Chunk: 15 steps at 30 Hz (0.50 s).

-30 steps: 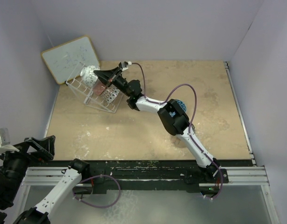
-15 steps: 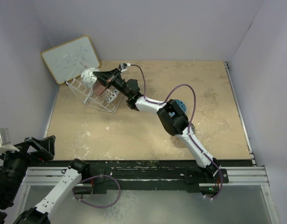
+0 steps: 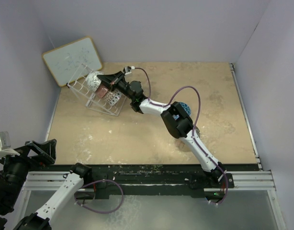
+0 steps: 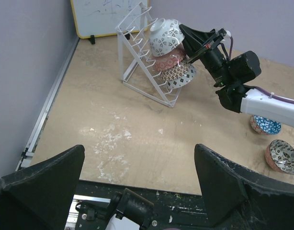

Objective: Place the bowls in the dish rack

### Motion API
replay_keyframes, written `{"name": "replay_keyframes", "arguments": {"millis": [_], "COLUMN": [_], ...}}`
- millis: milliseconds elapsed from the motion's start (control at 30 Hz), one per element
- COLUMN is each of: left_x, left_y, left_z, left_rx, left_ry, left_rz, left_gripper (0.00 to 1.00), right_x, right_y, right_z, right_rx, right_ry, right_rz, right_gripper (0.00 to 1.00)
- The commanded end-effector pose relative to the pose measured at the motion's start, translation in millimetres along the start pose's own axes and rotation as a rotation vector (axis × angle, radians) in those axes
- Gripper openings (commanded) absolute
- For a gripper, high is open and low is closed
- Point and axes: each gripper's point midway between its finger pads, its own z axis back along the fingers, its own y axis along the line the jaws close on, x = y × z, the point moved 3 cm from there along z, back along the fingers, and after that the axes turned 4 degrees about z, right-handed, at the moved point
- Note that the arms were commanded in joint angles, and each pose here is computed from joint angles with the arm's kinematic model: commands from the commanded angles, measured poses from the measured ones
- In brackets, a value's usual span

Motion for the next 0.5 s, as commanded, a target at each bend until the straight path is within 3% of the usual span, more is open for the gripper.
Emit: {"name": "replay_keyframes", "arguments": {"millis": [0,167,367,467], "left_x": [2,1,2,2], "left_y": [2,3,3,2], "left_z": [0,1,1,1], "left_rx": [0.008,0.012,0.009,0.007], "left_ry": [-0.007,-0.006,-0.007,-0.008], "left_rz": [-0.013,-0.011,-0.007,-0.003], "left_gripper": [0.99,0.99,0.99,0.99], "right_x": [5,6,7,6], "right_y": [50,43,40,39], "right_z": [-12,-10,-5,-4], "right_rx": [0.139,0.112,0.055,0.023], "right_ry": [-0.006,-0.007,-0.021,-0.018], "right_rz": [0.042,0.041,0.053,0.058], "right_gripper": [0.0,0.03,0.18,0.2]}}
